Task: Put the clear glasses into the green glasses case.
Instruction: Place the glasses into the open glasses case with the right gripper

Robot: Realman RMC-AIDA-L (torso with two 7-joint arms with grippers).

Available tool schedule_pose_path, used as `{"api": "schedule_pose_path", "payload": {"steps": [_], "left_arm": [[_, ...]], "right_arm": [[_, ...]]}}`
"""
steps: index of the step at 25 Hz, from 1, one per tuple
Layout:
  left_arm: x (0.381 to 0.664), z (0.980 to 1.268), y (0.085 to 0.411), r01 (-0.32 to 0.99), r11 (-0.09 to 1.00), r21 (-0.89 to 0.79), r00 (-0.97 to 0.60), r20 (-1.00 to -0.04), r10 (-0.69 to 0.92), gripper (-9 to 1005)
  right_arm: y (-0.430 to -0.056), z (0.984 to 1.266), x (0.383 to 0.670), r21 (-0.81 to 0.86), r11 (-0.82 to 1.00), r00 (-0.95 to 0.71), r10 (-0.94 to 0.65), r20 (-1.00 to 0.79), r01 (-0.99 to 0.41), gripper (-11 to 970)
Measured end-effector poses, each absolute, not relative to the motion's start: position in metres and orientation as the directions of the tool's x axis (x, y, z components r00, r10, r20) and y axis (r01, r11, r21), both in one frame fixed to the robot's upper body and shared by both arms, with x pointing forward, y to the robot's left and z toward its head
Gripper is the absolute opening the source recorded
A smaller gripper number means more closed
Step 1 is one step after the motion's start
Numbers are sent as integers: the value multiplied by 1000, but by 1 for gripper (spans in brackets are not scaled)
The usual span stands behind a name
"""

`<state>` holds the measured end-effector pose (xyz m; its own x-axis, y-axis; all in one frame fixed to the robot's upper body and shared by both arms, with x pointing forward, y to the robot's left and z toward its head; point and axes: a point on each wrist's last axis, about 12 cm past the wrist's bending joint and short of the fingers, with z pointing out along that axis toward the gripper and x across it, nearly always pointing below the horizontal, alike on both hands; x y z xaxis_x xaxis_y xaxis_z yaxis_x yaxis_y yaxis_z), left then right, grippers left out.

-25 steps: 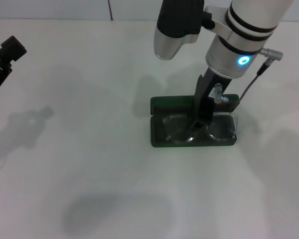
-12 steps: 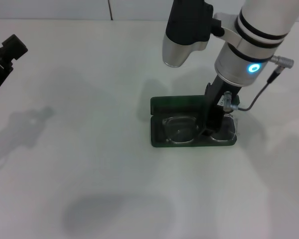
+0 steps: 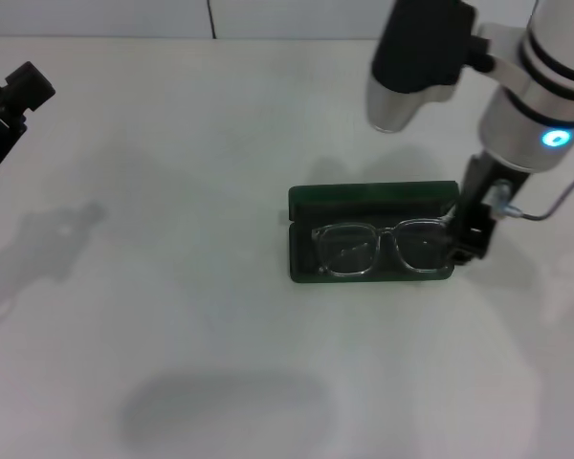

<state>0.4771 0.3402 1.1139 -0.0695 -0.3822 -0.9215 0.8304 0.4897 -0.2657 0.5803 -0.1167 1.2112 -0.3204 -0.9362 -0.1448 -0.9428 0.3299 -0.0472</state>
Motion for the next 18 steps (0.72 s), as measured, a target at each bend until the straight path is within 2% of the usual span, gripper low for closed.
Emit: {"api": "schedule_pose_path", "payload": {"steps": [7,18], "left_arm": [[487,1117,336,832,489,-260,-67,-924,-377,59],[498,1120,331,833,490,-256,-67,-927,-370,59]], "right_arm": [[-139,1192,583,-62,391,-383,-917,-111,-918,275],[-144,1172,593,-60,385,-376,-918,-127,-921,274]]}}
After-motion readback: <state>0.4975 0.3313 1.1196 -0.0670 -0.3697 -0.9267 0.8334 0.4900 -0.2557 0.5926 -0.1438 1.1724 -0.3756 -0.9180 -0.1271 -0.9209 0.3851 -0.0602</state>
